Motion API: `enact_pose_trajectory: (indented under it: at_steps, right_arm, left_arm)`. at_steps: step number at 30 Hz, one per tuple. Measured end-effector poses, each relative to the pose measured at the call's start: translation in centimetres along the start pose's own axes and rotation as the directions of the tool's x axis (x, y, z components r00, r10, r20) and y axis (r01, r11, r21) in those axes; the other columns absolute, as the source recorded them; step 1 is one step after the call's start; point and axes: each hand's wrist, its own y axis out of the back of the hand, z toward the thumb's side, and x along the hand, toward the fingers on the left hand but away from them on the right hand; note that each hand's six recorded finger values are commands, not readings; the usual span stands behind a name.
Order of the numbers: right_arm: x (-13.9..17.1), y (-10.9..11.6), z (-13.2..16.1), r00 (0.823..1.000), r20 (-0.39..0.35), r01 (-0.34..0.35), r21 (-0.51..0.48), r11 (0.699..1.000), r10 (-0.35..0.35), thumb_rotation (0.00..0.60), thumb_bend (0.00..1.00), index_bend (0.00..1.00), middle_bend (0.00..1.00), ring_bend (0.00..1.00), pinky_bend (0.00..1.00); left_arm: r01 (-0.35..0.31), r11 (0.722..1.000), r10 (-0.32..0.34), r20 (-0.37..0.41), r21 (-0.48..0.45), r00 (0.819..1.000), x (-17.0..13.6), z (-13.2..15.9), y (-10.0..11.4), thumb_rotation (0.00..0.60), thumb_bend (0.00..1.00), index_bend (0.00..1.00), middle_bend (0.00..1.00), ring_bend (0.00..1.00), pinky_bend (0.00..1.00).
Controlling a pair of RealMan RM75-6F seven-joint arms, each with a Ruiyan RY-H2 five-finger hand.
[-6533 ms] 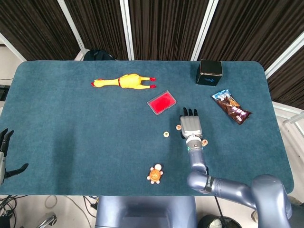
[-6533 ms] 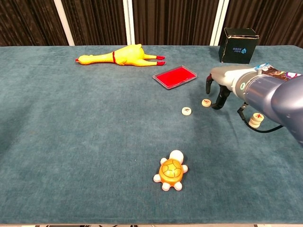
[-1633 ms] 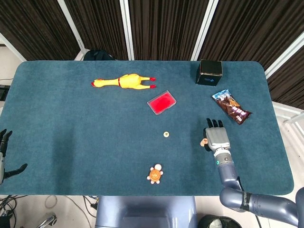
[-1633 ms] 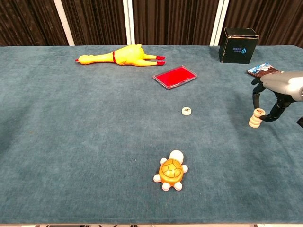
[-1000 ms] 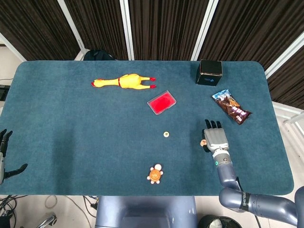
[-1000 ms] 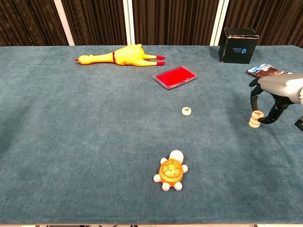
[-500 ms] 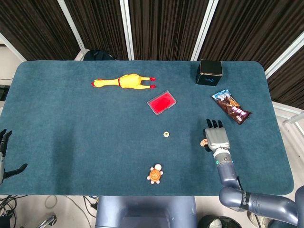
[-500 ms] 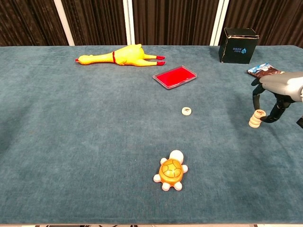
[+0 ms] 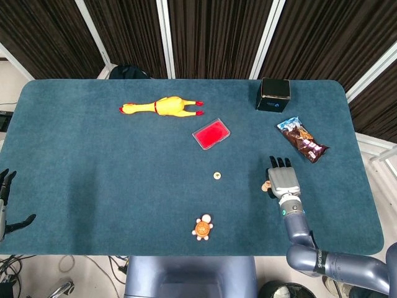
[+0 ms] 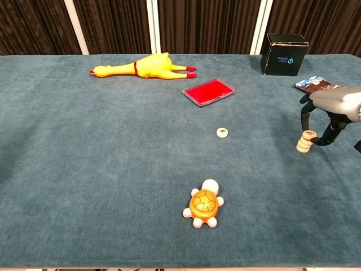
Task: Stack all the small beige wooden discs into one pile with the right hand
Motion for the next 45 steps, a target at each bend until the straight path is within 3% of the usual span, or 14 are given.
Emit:
enact_pose_trajectory:
  at_steps: [17, 28, 33, 45]
  right_arm:
    - [0.5, 0.2, 0.2, 1.000, -0.011, -0.002, 0.001, 1.000, 0.002, 0.600, 0.43, 0.44, 0.00, 0.00, 0.00]
    - [0.6, 1.4, 2.1, 0.999, -0.036, 0.022, 0.014, 1.000, -0.021, 0.600, 0.43, 0.30, 0.00, 0.00, 0.00]
    - [0.5, 2.1, 4.3, 0.998, -0.049, 0.034, 0.016, 0.999, -0.033, 0.600, 0.40, 0.22, 0.00, 0.00, 0.00]
    - [-0.1, 3.0, 10.7, 0.995, -0.070, 0.072, -0.066, 0.995, -0.077, 0.600, 0.31, 0.22, 0.00, 0.00, 0.00]
  left_arm:
    - [0.001, 1.000, -0.001, 0.000, 0.000, 1.000, 0.0, 0.0, 0.0, 0.600, 0.01, 0.08, 0.00, 0.00, 0.00]
    - [0.001, 1.000, -0.001, -0.001, -0.001, 1.000, -0.1, 0.0, 0.0, 0.600, 0.01, 0.08, 0.00, 0.00, 0.00]
    - [0.004, 1.000, -0.004, -0.006, -0.006, 1.000, -0.1, 0.0, 0.0, 0.600, 0.01, 0.08, 0.00, 0.00, 0.00]
    - [0.008, 1.000, -0.009, -0.011, -0.018, 1.000, 0.0, -0.1, 0.0, 0.600, 0.01, 0.08, 0.00, 0.00, 0.00]
